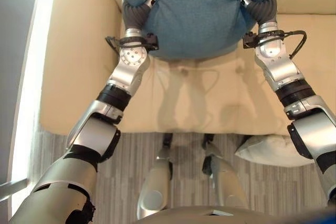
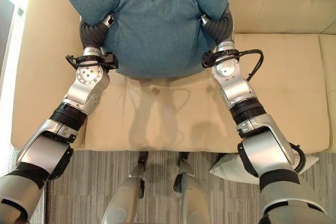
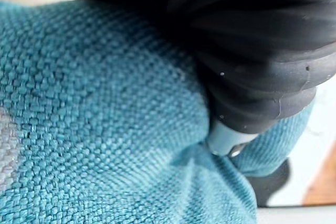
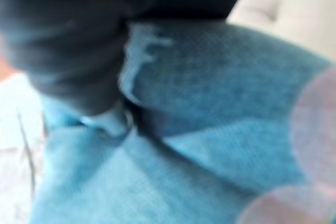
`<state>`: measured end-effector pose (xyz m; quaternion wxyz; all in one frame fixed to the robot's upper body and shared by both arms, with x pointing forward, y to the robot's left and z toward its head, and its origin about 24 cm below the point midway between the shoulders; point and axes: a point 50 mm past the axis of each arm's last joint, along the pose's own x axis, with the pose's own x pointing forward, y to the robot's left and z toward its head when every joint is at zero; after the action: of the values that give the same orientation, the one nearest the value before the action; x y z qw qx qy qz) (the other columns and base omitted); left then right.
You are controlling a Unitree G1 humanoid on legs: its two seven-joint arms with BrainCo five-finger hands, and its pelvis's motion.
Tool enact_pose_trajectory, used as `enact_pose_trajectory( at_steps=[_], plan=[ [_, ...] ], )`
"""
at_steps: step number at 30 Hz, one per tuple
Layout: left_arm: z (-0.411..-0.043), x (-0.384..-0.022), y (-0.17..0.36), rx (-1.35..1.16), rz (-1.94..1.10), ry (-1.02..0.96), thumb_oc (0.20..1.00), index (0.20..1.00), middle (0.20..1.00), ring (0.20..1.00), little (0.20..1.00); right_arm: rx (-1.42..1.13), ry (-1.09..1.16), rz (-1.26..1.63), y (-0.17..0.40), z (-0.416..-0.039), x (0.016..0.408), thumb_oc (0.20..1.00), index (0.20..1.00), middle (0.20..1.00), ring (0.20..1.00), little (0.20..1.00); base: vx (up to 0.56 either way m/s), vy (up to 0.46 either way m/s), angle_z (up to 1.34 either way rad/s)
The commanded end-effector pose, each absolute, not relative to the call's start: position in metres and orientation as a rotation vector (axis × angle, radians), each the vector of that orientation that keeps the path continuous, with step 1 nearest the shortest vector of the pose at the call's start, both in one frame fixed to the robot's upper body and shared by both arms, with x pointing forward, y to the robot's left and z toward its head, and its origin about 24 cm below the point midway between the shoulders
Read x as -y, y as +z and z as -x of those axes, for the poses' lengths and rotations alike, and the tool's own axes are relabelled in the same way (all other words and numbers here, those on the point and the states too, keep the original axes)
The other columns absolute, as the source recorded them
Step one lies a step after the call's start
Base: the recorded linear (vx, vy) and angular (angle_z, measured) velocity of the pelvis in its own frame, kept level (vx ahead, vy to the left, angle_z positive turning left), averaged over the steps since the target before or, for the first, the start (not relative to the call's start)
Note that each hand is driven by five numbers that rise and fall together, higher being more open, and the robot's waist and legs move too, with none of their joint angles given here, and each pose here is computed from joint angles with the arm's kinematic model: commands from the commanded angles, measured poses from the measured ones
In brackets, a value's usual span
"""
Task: Pick up all the scattered cushions and arrange them neatly on the sofa.
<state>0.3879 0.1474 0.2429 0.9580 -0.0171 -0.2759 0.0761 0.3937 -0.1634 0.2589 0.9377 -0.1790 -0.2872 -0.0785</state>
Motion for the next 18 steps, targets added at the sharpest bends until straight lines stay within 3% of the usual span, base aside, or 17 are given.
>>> enact_pose_trajectory(
  at_steps=[1,6,7,8,9,18],
  plan=[
    [-0.381,-0.11,0.328,0.813,0.058,0.016,0.2,0.2,0.2,0.2,0.2,0.747,-0.094,0.352,0.317,-0.394,0.131,0.2,0.2,0.2,0.2,0.2,-0.04,0.031,0.06],
    [-0.391,-0.115,0.34,0.781,0.003,0.08,0.2,0.2,0.2,0.2,0.2,0.698,-0.178,0.468,0.329,-0.404,0.14,0.2,0.2,0.2,0.2,0.2,-0.02,0.029,0.06],
    [-0.392,-0.116,0.346,0.786,-0.018,0.096,1.0,1.0,1.0,1.0,1.0,0.698,-0.197,0.495,0.333,-0.405,0.142,0.52,0.52,0.52,0.52,0.52,0.0,0.0,0.0],
    [-0.392,-0.119,0.351,0.794,-0.045,0.119,1.0,1.0,1.0,1.0,1.0,0.688,-0.232,0.534,0.336,-0.406,0.147,0.812,0.812,0.812,0.812,0.812,-0.01,0.023,-0.04],
    [-0.392,-0.123,0.358,0.801,-0.071,0.146,1.0,1.0,1.0,1.0,1.0,0.688,-0.268,0.593,0.342,-0.407,0.149,1.0,1.0,1.0,1.0,1.0,0.0,0.027,-0.03],
    [-0.383,-0.155,0.406,0.854,-0.078,0.361,1.0,1.0,1.0,1.0,1.0,0.714,-0.563,0.79,0.389,-0.398,0.175,1.0,1.0,1.0,1.0,1.0,0.02,0.018,-0.06]
  ],
)
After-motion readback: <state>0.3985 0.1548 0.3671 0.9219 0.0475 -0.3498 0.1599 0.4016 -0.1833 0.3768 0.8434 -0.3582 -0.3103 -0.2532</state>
